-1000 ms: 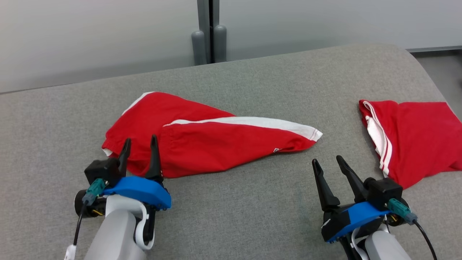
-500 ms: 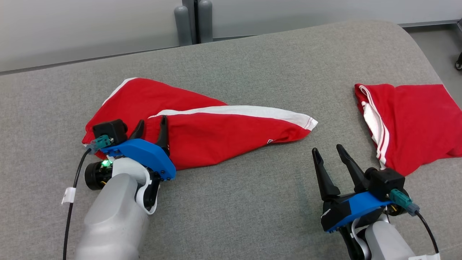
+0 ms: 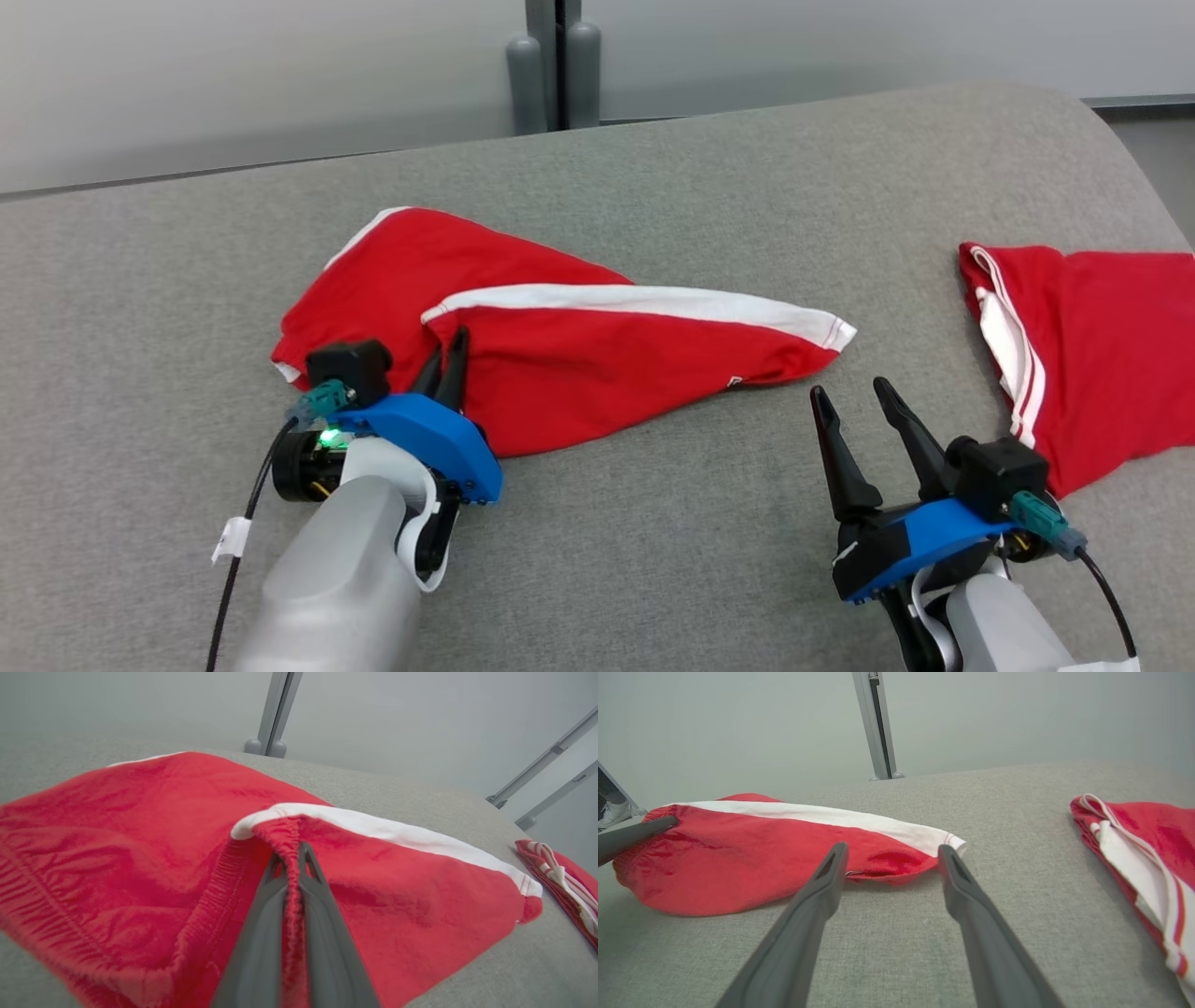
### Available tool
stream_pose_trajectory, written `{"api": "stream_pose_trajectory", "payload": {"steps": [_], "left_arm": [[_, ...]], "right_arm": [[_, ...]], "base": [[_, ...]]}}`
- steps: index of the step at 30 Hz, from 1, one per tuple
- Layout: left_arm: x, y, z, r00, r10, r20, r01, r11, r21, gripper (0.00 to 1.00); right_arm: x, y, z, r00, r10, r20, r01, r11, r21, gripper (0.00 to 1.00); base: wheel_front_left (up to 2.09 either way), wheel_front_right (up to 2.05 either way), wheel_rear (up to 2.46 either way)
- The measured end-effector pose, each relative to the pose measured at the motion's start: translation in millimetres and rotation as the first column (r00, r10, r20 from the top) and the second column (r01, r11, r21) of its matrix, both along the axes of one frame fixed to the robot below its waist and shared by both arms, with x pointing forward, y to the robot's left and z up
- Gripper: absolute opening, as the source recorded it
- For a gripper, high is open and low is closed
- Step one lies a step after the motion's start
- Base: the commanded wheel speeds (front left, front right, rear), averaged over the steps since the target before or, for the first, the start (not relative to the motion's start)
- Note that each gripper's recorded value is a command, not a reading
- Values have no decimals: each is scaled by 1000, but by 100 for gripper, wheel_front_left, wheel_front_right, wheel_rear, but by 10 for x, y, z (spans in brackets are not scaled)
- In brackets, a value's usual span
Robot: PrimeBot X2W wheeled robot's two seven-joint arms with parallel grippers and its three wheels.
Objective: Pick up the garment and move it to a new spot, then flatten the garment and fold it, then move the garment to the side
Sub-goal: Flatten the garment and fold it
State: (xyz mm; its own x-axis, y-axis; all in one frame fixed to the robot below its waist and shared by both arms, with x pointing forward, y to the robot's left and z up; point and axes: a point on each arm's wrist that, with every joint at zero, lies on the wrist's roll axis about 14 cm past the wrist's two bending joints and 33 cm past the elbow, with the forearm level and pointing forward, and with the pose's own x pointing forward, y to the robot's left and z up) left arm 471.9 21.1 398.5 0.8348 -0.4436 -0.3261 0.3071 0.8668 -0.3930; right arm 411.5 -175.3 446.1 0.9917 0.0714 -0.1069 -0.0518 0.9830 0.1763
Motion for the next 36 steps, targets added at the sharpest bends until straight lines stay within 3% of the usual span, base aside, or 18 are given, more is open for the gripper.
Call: {"api": "stream_pose_trajectory", "payload": {"steps": [10,19,21,22,23,24,25,31,36], "left_arm": [[-517,183,136,998,11,59,-11,1000,2,0],[-1077,562,-214,990,137,-45,-136,990,33,3],[-1116,659,-239,984,171,-49,-169,985,41,36],[-1129,697,-247,982,182,-50,-180,983,45,43],[-1141,732,-252,979,196,-49,-193,980,47,60],[-1140,771,-245,976,214,-45,-211,976,51,92],[-1127,810,-223,972,232,-37,-230,972,48,100],[-988,1168,48,936,337,101,-347,932,102,100],[-994,1262,277,915,328,234,-372,911,176,100]], "right_arm": [[-53,234,99,998,56,26,-56,998,20,100],[-181,350,109,996,89,23,-89,996,20,100],[-206,353,115,996,90,24,-91,996,17,100],[-226,349,107,996,89,22,-90,996,17,100],[-239,346,105,996,88,21,-89,996,16,100],[-245,339,111,996,88,23,-88,996,13,100],[-249,332,119,996,86,25,-86,996,10,100],[-259,205,212,997,49,56,-50,999,4,100],[-275,121,296,996,34,86,-31,999,-33,100]], "base": [[0,0,0],[0,0,0],[0,0,0],[0,0,0],[0,0,0],[0,0,0],[0,0,0],[0,0,0],[0,0,0]]}}
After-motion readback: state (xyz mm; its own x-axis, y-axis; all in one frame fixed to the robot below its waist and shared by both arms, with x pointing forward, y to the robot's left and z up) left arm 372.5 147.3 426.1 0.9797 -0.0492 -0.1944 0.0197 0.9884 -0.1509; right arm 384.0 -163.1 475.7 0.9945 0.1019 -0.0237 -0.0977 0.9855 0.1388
